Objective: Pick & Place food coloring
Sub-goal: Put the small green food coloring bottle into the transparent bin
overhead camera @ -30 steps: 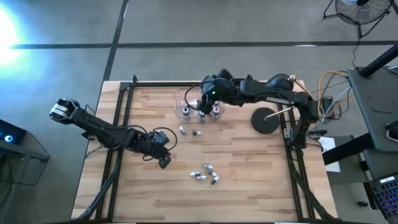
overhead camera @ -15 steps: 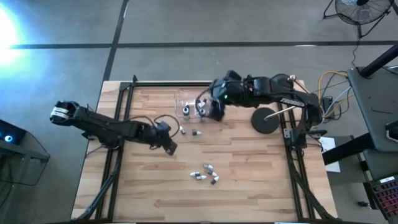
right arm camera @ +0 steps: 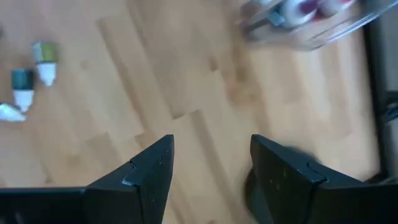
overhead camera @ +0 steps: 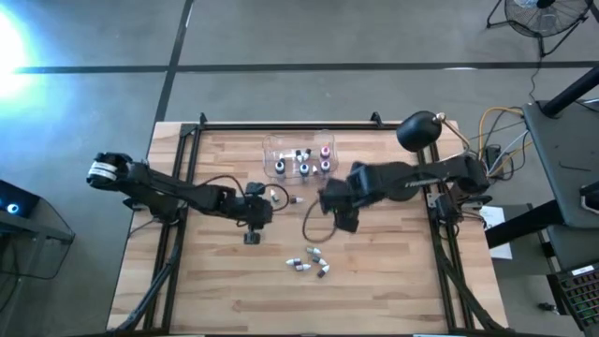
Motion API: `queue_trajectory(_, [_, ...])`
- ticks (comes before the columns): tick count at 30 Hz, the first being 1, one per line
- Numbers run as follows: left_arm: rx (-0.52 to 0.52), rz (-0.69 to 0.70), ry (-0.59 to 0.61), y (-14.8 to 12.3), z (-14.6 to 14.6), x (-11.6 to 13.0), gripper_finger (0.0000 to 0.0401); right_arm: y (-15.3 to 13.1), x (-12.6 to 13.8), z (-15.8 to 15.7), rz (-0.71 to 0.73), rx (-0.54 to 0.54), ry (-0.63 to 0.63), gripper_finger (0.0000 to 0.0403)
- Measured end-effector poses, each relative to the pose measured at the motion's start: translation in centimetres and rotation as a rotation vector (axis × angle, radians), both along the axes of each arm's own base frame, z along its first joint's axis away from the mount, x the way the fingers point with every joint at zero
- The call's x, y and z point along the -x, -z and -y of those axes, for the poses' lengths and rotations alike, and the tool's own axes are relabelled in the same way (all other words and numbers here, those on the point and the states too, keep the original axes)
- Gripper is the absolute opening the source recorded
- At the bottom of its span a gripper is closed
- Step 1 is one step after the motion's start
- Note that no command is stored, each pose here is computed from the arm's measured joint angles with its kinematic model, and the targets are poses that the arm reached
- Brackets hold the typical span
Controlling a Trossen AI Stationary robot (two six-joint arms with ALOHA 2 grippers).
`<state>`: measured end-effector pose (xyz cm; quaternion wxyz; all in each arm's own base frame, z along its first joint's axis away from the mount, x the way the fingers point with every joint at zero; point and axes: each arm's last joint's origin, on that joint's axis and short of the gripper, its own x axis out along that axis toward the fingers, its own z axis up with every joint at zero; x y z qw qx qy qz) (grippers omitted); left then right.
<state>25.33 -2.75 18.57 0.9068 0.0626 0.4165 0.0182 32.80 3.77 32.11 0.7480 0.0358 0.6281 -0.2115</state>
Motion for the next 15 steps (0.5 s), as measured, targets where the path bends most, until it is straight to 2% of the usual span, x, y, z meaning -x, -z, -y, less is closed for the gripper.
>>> queue_trajectory(5, [-0.101, -0.049, 0.074, 0.9, 0.0, -0.9, 0.0081, 2.5, 0.9, -2.8, -0.052, 0.005, 0.017, 0.0206])
queue_trajectory(9, [-0.095, -0.013, 0.08, 0.2, 0.2, -2.7, 0.0081, 4.5, 1.4, -4.9, -0.052, 0.023, -0.012, 0.0206])
queue_trajectory(11, [-0.067, -0.012, 0.125, 0.0, 0.5, -3.5, 0.0081, 5.4, 1.5, -5.7, -0.043, 0.022, -0.034, 0.0206])
queue_trajectory(13, [-0.072, -0.053, 0.189, 0.4, 0.7, -4.0, 0.0081, 6.2, 1.5, -6.2, -0.025, 0.014, -0.034, 0.0206])
queue_trajectory(15, [-0.1, -0.093, 0.2, 1.0, 0.7, -4.4, 0.0081, 6.9, 1.7, -6.7, -0.015, 0.006, -0.012, 0.0206])
